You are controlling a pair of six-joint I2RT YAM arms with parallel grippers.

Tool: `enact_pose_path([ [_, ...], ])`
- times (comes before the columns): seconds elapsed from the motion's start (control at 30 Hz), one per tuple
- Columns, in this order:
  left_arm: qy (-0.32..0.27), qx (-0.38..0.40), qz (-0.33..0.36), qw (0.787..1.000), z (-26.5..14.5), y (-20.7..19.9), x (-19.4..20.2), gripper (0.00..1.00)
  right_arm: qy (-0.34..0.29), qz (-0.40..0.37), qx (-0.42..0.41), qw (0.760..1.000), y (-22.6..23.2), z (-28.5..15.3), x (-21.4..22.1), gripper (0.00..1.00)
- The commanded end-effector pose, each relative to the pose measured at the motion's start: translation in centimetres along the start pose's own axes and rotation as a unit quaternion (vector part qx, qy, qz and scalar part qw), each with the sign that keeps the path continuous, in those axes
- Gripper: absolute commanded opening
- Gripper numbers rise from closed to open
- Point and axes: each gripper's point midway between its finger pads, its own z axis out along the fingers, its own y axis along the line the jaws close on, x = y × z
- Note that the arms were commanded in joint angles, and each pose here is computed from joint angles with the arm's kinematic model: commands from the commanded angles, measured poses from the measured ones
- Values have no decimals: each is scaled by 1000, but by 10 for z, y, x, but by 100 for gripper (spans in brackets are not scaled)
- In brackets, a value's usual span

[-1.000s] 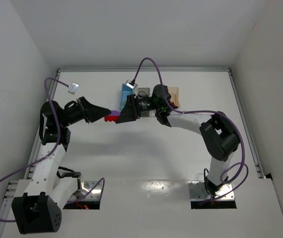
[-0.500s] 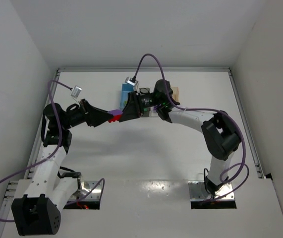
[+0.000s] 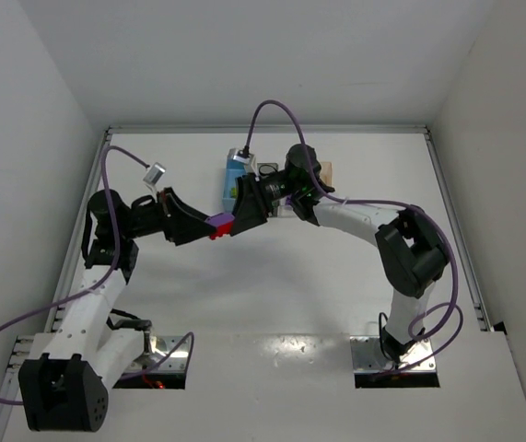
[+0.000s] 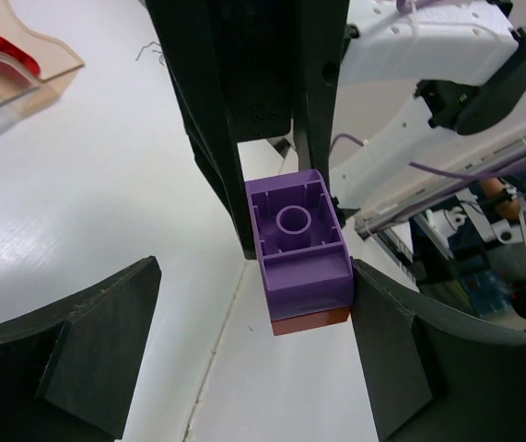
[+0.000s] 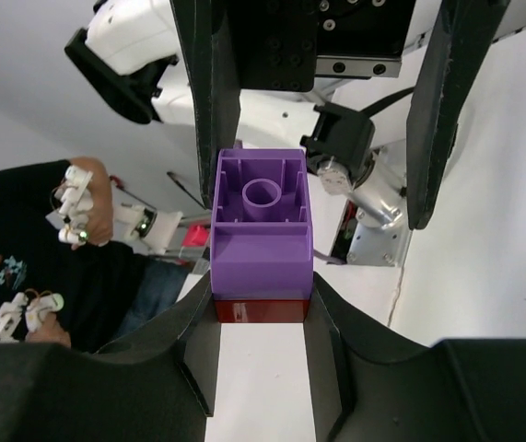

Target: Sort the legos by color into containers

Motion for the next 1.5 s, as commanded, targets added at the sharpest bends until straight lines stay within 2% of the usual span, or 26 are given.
enact_pose_path([
  [0.0,22,34,31,999,1,-12,-3,87,79,-63,-54,993,32,-14,9,0],
  [0.2,51,67,35,996,4,-26,5,84,77,-44,-43,995,22,-25,11,1],
  [0.23,50,67,41,996,4,-26,5,80,77,-33,-42,996,16,-25,15,1],
  [0.33,61,73,41,995,2,-27,8,77,77,-13,-42,996,5,-25,27,1],
  [0.53,66,63,47,995,2,-24,9,77,87,24,-41,995,-3,-21,55,1],
  [0.63,65,59,55,995,3,-19,9,77,91,28,-41,995,-1,-18,58,1],
  [0.77,71,48,27,996,6,-5,13,77,95,24,-45,994,2,-14,55,1],
  [1.03,82,39,-4,996,8,11,22,68,106,39,-54,992,7,-5,60,1],
  [1.2,97,75,-16,992,7,3,21,53,107,45,-54,992,8,-6,64,1],
  [1.27,107,91,-41,989,5,-3,25,53,106,44,-54,992,8,-6,66,1],
  [1.43,116,114,-17,986,-1,-12,26,58,110,54,-56,991,8,-5,80,1],
  [1.47,103,104,-10,989,-5,-12,17,58,111,61,-56,990,7,-5,84,1],
])
